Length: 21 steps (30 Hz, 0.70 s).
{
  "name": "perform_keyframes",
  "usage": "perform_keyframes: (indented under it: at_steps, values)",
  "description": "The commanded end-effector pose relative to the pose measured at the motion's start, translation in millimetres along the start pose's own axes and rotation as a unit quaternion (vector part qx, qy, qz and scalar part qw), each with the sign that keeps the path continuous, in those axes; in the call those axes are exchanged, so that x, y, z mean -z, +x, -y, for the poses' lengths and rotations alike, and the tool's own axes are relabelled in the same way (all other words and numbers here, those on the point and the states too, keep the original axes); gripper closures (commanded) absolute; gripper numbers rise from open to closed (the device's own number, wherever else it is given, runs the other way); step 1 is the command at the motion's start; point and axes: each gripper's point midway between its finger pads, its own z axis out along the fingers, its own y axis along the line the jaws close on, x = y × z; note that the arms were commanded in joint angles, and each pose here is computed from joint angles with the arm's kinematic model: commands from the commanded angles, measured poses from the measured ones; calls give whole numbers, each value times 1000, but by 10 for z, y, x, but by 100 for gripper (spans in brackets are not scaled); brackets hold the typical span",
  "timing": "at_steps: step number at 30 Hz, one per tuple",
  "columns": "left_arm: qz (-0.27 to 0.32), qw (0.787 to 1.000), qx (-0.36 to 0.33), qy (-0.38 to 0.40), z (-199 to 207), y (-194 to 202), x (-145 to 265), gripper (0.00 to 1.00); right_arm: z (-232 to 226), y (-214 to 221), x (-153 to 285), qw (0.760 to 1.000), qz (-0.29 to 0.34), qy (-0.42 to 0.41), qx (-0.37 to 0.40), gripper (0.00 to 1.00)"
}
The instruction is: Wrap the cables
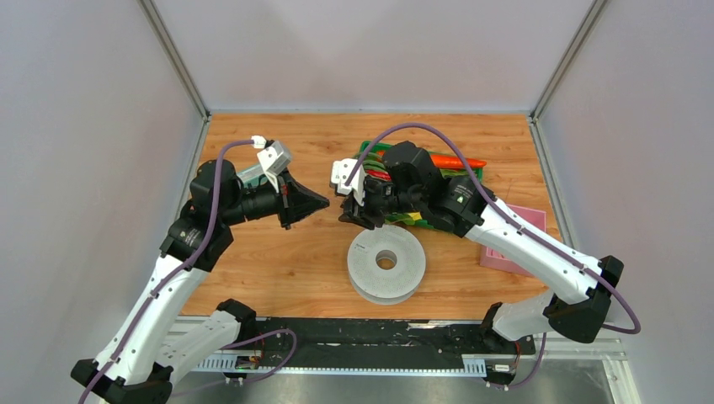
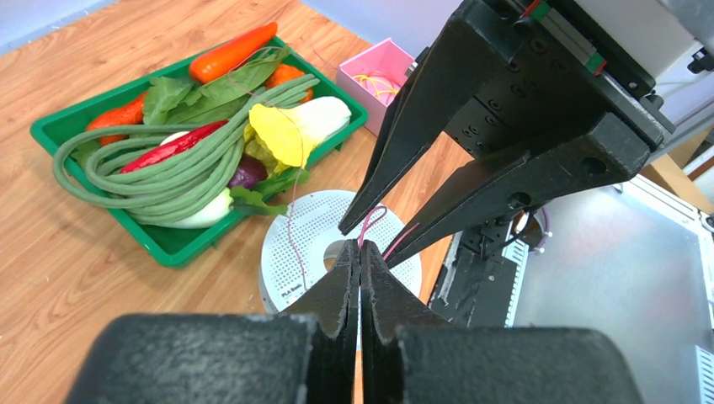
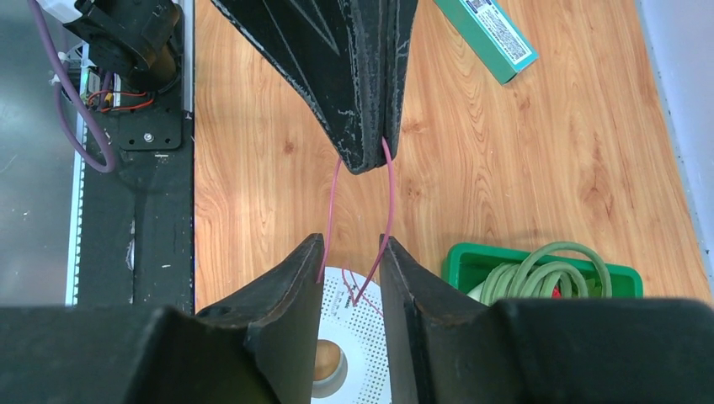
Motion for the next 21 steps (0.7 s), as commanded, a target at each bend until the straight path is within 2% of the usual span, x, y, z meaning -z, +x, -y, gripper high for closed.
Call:
perform_keyframes:
  at_steps: [1,11,15,17,18,19,21]
  values:
    - [15,1000,0,5,17,-57,-26,100,71,-318,99,999,47,15,8,66]
    - [22,999,25,-3,-25,-74,-67,100,49,-181,65,999,33,13,8,74]
    - [22,999,42,1,-28,-48,-93,100,46,-191,84,999,35,14,10,83]
    - [19,998,52,8,-21,-13,-112,100,45,-209,85,999,38,14,10,92]
    - [19,998,54,12,-2,-12,-108,100,57,-216,96,999,38,19,10,100]
    - [16,998,64,15,3,10,-122,98,81,-210,108,999,37,24,7,100]
    - [10,997,82,13,3,38,-102,76,148,-183,159,999,36,34,-9,100]
